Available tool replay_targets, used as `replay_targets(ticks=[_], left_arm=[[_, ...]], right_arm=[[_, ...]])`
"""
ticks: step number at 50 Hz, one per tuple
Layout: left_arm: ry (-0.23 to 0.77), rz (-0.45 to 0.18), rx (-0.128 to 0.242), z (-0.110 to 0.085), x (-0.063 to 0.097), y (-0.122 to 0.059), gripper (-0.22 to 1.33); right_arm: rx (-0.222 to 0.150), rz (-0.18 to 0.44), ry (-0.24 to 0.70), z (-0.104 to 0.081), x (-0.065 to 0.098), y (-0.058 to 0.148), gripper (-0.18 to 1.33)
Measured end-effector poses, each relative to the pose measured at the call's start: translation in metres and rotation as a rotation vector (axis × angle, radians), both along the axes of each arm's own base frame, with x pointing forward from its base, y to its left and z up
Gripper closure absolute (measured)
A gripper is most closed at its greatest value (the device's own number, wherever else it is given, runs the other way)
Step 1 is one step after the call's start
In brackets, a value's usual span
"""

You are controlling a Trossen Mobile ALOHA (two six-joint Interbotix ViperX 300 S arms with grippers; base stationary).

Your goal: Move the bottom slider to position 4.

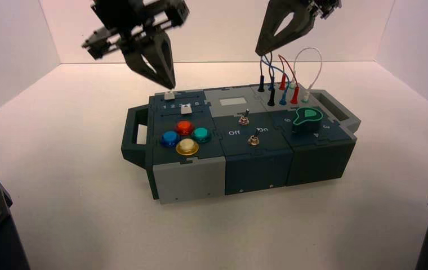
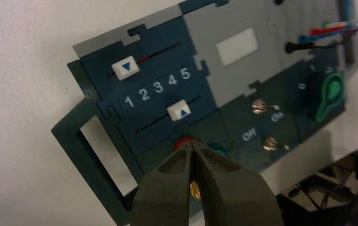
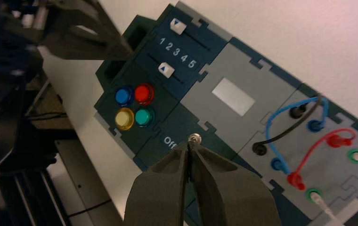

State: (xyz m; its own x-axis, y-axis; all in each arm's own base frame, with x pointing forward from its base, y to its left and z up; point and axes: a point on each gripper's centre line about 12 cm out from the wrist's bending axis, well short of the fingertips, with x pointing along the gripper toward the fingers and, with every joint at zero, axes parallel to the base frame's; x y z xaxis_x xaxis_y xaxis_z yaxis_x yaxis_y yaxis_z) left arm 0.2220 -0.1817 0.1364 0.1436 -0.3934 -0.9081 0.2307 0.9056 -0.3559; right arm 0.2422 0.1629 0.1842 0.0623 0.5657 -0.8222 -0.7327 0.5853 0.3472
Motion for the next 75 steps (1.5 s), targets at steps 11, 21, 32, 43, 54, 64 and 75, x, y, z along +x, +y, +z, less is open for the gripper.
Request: replay_targets(ticks=[11,21,32,43,54,64,75], left_arm=[[0.026,-0.013,0.028,-0.015,0.009,-0.005,1.28],[0.047,-0.011,0.043,-0.026,0.019,-0.01,1.28],[0.059,-0.011,0.051,-0.03,0.021,-0.011,1.28],[0.068,-0.01,0.06,-0.036,0.022,-0.012,1.28],[0.073,-0.009,0.062,-0.038,0.023,-0.013,1.28],[0.07,-0.011,0.06,-0.037,0.025,-0.014,1.28],[0.074,-0.009,0.063,-0.039,0.025,-0.014,1.28]], right_arm=[[0.0,0.003,0.007,-0.002,0.0,0.0,1.28],[0.004,0.019,0.034,-0.001,-0.004,0.001,1.28],[0.015,0.026,0.043,0.001,-0.008,0.001,1.28],[0.019,0.027,0.044,0.001,-0.013,0.0,1.28],[0.019,0.029,0.044,0.001,-0.014,0.0,1.28],[0.02,0.026,0.044,0.001,-0.014,-0.001,1.28],[0.02,0.029,0.043,0.001,-0.014,0.0,1.28]])
